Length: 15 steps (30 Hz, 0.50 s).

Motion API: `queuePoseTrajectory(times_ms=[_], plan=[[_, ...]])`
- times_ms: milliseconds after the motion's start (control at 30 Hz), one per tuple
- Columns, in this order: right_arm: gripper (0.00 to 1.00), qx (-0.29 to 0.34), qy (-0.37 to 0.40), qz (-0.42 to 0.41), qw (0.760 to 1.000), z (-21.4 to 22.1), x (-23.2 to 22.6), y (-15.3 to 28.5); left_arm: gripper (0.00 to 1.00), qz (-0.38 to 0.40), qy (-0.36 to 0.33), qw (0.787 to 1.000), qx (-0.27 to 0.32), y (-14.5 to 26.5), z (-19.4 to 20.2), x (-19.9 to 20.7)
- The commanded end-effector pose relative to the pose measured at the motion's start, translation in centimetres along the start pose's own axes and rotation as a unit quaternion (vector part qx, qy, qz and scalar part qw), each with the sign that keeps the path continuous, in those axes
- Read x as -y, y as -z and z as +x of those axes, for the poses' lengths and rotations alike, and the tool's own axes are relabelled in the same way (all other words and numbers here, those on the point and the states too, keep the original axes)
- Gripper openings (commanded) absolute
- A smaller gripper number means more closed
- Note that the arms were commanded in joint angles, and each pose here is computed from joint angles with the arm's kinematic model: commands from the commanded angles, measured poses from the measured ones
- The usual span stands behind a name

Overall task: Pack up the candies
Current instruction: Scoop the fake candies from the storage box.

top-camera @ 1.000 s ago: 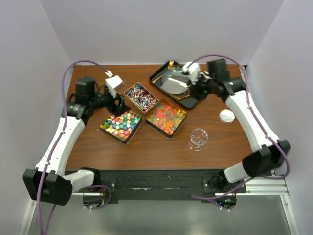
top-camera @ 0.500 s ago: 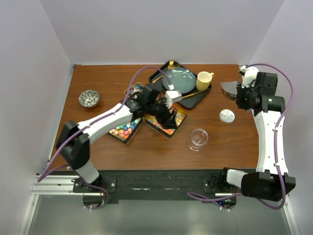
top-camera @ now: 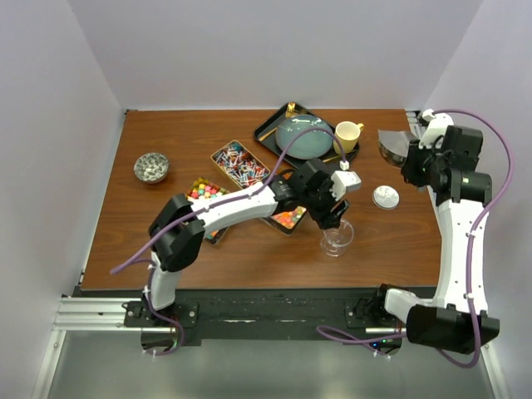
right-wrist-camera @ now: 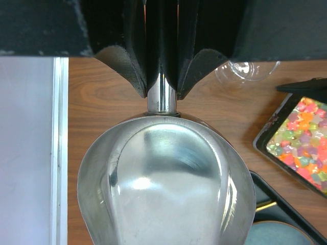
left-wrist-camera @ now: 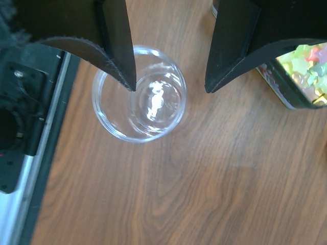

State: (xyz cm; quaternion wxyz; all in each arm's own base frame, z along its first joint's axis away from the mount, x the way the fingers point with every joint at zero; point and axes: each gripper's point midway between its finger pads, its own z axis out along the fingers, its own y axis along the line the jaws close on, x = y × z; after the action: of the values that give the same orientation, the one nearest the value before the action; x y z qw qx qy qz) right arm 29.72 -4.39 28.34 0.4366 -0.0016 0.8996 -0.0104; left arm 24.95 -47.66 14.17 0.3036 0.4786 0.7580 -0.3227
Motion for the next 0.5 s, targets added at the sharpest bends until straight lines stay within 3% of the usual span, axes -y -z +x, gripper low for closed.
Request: queuePoseTrajectory(times_ms=[0, 300, 467], plan=[[0.0, 0.045, 0.0, -0.008, 0.999, -1.4, -0.5, 1.6, 0.59, -0.045, -0.024, 0.999, 0.01, -1.6, -1.3, -0.9], [0.0, 0.046, -0.01, -0.026, 0.999, -1.4, -1.2, 1.3, 0.34, -0.07, -0.047, 0.996, -0.028, -2.1, 1.0, -1.8], [0.0, 0.039, -0.003, -0.039, 0.998, -0.6, -1.7, 1.2, 0.29, -0.069, -0.09, 0.993, -0.031, 0.1, 1.0, -1.1]])
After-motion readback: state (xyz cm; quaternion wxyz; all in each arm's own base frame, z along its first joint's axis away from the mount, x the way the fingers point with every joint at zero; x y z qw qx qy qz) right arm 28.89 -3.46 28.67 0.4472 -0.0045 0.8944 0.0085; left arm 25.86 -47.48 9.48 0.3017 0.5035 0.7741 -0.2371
